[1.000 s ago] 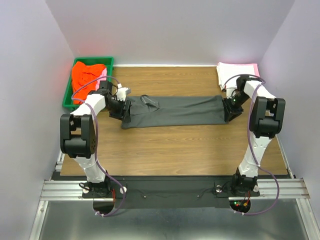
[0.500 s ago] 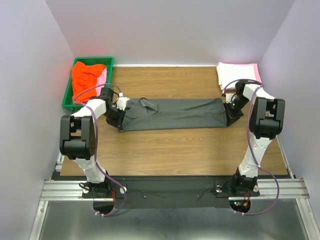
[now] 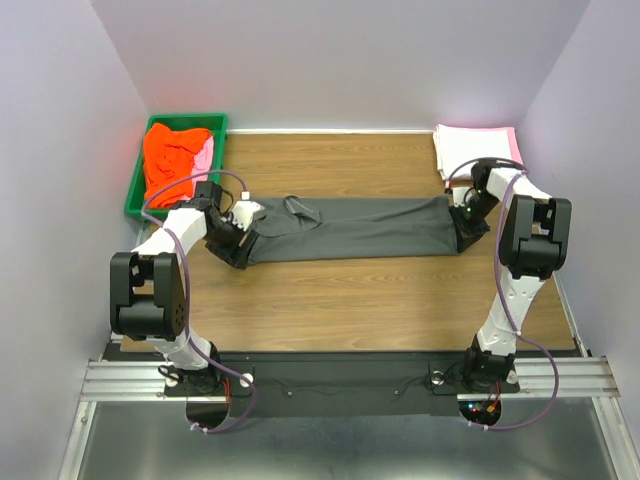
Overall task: Fold and stack the t-shirts
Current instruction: Fold the tshirt
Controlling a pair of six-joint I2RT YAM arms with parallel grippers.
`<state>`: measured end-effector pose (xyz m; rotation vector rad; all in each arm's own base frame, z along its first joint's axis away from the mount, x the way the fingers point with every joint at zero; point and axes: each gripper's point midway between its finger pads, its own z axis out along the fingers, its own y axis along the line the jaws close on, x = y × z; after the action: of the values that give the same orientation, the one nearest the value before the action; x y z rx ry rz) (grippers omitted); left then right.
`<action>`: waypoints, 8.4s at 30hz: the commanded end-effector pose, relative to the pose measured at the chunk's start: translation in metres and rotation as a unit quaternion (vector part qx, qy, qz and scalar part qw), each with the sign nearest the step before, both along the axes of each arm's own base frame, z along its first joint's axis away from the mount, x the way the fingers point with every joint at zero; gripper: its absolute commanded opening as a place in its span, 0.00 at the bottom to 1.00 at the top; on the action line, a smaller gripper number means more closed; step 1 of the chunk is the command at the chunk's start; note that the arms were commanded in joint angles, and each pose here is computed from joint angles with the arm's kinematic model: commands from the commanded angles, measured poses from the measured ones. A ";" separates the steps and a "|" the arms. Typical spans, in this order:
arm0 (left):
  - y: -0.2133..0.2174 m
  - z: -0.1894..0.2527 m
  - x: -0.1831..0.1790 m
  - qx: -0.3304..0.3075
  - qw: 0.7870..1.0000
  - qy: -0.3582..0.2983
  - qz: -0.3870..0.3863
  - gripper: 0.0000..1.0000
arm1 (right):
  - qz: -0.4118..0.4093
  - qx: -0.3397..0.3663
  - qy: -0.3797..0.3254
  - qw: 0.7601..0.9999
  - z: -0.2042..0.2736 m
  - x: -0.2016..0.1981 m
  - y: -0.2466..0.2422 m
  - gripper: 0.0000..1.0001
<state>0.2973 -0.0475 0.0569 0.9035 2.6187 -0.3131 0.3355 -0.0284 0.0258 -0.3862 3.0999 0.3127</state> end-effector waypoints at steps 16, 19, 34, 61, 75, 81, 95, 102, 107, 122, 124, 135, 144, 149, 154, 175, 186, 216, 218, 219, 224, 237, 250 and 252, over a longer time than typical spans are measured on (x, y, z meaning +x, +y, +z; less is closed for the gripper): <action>-0.013 -0.041 0.011 -0.030 0.999 -0.005 -0.034 0.26 | -0.014 0.010 -0.014 1.000 0.012 0.006 0.001 0.01; -0.005 -0.032 0.014 -0.008 0.998 -0.023 -0.052 0.02 | -0.015 0.004 -0.017 1.000 0.013 0.009 -0.001 0.01; 0.042 0.019 -0.001 0.146 0.976 -0.044 -0.158 0.03 | 0.004 0.001 -0.001 1.000 0.016 0.000 -0.003 0.01; -0.067 0.094 0.153 -0.146 0.980 -0.128 0.040 0.41 | -0.003 0.096 -0.071 0.993 0.066 0.040 0.031 0.32; -0.117 0.039 0.180 -0.126 0.987 -0.097 0.027 0.44 | -0.003 0.086 -0.063 0.994 0.060 0.032 0.030 0.30; -0.120 0.023 0.190 -0.096 0.990 -0.101 0.029 0.43 | -0.006 0.086 -0.055 0.995 0.057 0.027 0.030 0.29; -0.124 0.022 0.198 -0.080 0.991 -0.111 0.014 0.16 | -0.004 0.083 -0.050 0.995 0.053 0.026 0.029 0.28; -0.123 0.041 0.184 -0.083 0.990 -0.112 0.001 0.00 | -0.001 0.079 -0.049 0.996 0.051 0.027 0.027 0.28; -0.116 0.060 0.152 -0.081 0.991 -0.106 -0.010 0.00 | 0.003 0.078 -0.048 0.996 0.050 0.024 0.027 0.28; -0.086 0.008 0.065 -0.040 0.999 -0.016 0.016 0.00 | 0.011 0.079 -0.043 0.996 0.045 0.024 0.026 0.28; -0.084 0.000 0.062 -0.036 0.999 -0.012 0.017 0.06 | 0.010 0.081 -0.047 0.996 0.046 0.028 0.027 0.28; -0.102 0.071 0.069 -0.093 0.992 -0.083 -0.026 0.36 | 0.026 0.119 -0.107 0.987 0.072 0.064 0.037 0.27; -0.136 0.039 0.085 -0.113 0.992 -0.051 0.014 0.28 | 0.043 0.158 -0.137 0.977 0.066 0.098 0.072 0.26; -0.125 0.002 0.076 -0.076 0.997 -0.014 0.025 0.26 | 0.046 0.134 -0.140 0.980 0.039 0.112 0.078 0.25; -0.107 -0.021 0.069 -0.025 0.999 0.004 0.035 0.24 | 0.040 0.078 -0.091 0.992 -0.001 0.090 0.059 0.21; -0.147 0.106 0.214 -0.057 0.978 -0.203 -0.008 0.31 | 0.184 0.189 -0.112 0.958 0.085 -0.034 0.136 0.24; -0.138 0.056 0.129 -0.086 0.992 -0.064 0.061 0.30 | 0.155 0.093 -0.094 0.979 0.027 0.012 0.111 0.20; -0.157 0.014 0.300 -0.024 0.982 -0.182 0.038 0.21 | 0.241 0.289 0.031 0.926 0.042 -0.120 0.228 0.44; -0.163 0.045 0.305 -0.042 0.974 -0.220 0.022 0.23 | 0.274 0.311 0.025 0.910 0.054 -0.129 0.248 0.44; -0.165 0.056 0.305 -0.051 0.971 -0.231 0.021 0.26 | 0.283 0.316 0.022 0.905 0.057 -0.130 0.254 0.44; -0.175 0.115 0.275 -0.111 0.963 -0.243 0.012 0.30 | 0.291 0.324 -0.013 0.900 0.078 -0.105 0.268 0.44; -0.210 0.062 0.122 -0.220 0.974 -0.041 0.019 0.30 | 0.232 0.246 -0.099 0.936 0.060 0.033 0.254 0.38; -0.196 0.029 0.111 -0.161 0.987 -0.024 0.015 0.29 | 0.177 0.261 -0.028 0.949 0.005 -0.020 0.273 0.32; -0.194 0.032 0.118 -0.152 0.988 -0.035 0.014 0.29 | 0.164 0.261 -0.007 0.951 -0.008 -0.032 0.275 0.31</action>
<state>0.3960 -0.2462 0.0688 0.7272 2.4912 -0.7131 0.3039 0.2291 0.0243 -0.8982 2.7972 1.1095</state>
